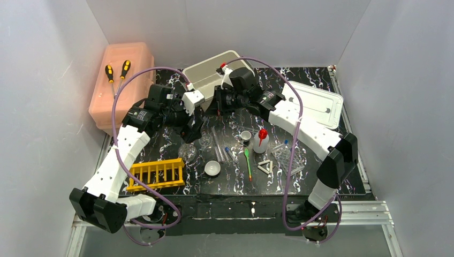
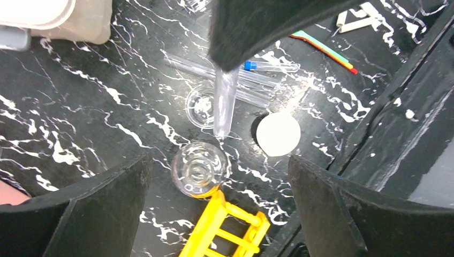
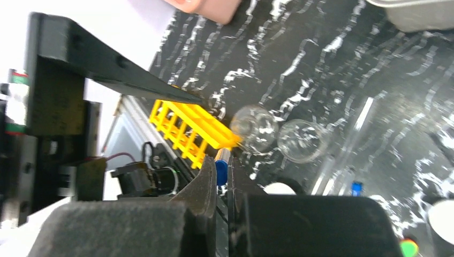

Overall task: Organize the chemistry lab equipment
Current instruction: Insert the test tube into the slot of the test tube rack.

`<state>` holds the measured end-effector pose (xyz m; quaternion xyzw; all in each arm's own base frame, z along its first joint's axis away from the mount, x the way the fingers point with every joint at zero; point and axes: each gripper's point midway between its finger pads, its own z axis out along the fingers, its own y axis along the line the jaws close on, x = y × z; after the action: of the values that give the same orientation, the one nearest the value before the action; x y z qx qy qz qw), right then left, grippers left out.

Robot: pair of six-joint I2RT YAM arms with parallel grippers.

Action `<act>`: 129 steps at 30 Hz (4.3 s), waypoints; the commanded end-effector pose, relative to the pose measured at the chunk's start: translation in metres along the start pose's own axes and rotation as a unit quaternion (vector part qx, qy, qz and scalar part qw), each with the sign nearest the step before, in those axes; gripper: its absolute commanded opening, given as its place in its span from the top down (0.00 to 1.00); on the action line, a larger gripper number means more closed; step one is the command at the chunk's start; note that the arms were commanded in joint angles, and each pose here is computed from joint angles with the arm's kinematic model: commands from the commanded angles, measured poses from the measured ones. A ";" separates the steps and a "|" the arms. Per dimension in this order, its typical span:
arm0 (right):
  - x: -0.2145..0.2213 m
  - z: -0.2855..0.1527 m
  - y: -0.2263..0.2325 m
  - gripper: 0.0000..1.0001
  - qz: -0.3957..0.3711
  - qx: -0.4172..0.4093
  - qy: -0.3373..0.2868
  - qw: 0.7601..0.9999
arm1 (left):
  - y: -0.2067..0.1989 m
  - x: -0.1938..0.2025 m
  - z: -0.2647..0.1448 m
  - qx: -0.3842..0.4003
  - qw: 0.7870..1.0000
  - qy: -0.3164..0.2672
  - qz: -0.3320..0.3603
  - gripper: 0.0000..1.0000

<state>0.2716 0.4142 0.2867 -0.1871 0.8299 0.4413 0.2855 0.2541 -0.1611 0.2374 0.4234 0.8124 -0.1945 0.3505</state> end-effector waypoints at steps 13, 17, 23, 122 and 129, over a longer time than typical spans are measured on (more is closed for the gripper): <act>0.071 -0.237 -0.160 0.99 0.018 0.402 -0.024 0.915 | 0.011 -0.017 -0.015 -0.020 0.984 0.030 -0.175 0.02; 0.092 -0.241 -0.182 0.99 0.054 0.435 -0.041 0.898 | 0.019 -0.018 -0.017 -0.023 0.981 0.032 -0.191 0.02; 0.119 -0.239 -0.214 0.99 0.084 0.474 -0.049 0.875 | 0.030 -0.012 -0.019 -0.023 0.975 0.041 -0.219 0.02; 0.194 -0.240 -0.272 0.84 0.167 0.572 -0.073 0.800 | 0.043 -0.006 -0.017 -0.037 0.982 0.037 -0.182 0.02; 0.181 -0.243 -0.262 0.58 0.161 0.561 -0.084 0.808 | 0.044 -0.008 -0.018 -0.041 0.982 0.035 -0.178 0.02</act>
<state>0.1980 0.0559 0.0970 0.1729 0.9321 -0.0573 0.3130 0.2877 -0.1323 0.2449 0.2585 0.8989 -0.2118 0.2834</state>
